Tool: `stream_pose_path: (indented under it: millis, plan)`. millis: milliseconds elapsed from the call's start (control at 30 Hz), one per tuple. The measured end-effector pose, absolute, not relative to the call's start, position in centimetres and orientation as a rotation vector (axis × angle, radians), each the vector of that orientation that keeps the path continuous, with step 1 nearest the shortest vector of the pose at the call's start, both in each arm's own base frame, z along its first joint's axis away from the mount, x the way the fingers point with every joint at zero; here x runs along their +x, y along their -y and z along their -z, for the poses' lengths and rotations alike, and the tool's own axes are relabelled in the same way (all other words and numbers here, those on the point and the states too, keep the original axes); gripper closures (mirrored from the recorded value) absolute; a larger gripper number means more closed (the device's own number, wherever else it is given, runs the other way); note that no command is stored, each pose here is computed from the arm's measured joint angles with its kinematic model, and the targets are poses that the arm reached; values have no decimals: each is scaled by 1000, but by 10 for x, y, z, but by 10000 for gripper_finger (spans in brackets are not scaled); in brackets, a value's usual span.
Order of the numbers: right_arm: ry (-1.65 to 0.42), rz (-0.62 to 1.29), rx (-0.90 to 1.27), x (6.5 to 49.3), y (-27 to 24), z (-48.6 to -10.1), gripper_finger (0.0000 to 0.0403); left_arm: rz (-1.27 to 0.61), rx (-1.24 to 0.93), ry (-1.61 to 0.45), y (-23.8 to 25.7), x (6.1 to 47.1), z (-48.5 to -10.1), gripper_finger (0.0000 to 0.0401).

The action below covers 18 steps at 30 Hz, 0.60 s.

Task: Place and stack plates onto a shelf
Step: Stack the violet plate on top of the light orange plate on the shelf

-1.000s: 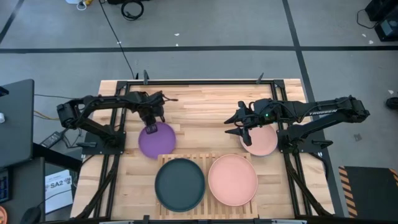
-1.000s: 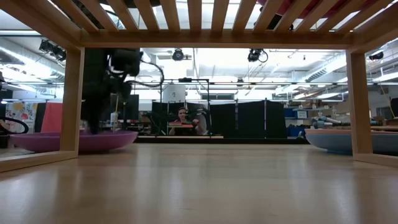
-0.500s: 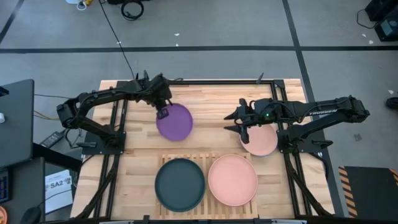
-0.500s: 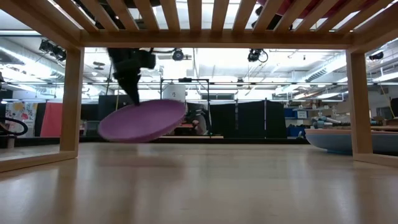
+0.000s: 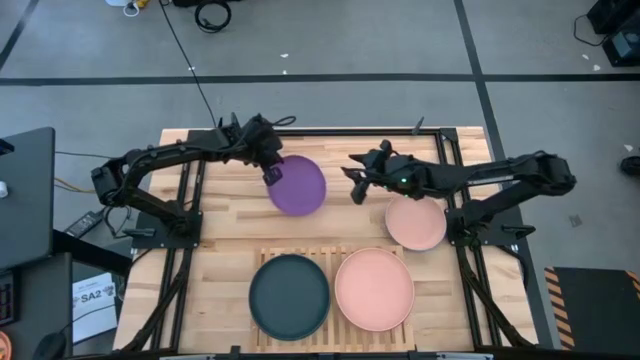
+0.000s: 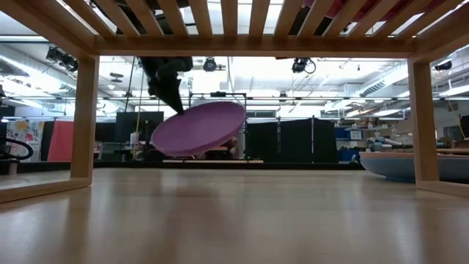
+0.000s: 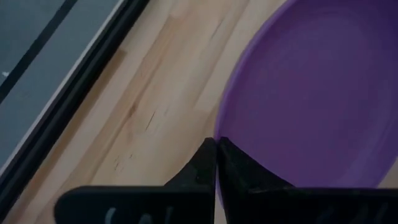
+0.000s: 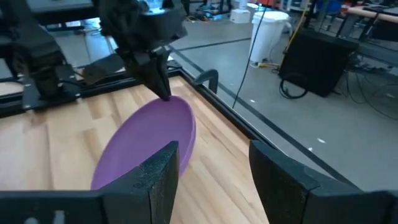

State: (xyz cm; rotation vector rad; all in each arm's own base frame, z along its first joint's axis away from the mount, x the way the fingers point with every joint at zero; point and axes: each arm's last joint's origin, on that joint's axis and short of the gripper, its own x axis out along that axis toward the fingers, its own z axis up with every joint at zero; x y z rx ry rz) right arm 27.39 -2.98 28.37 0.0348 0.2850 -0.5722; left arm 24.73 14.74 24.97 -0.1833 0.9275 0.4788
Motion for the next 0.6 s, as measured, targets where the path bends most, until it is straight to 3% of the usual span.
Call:
stream_pose_path:
  millis: [600]
  plan:
    - [-274,624,42,308,46,-251,204,-499,-260,-756,-134,267,-259,393]
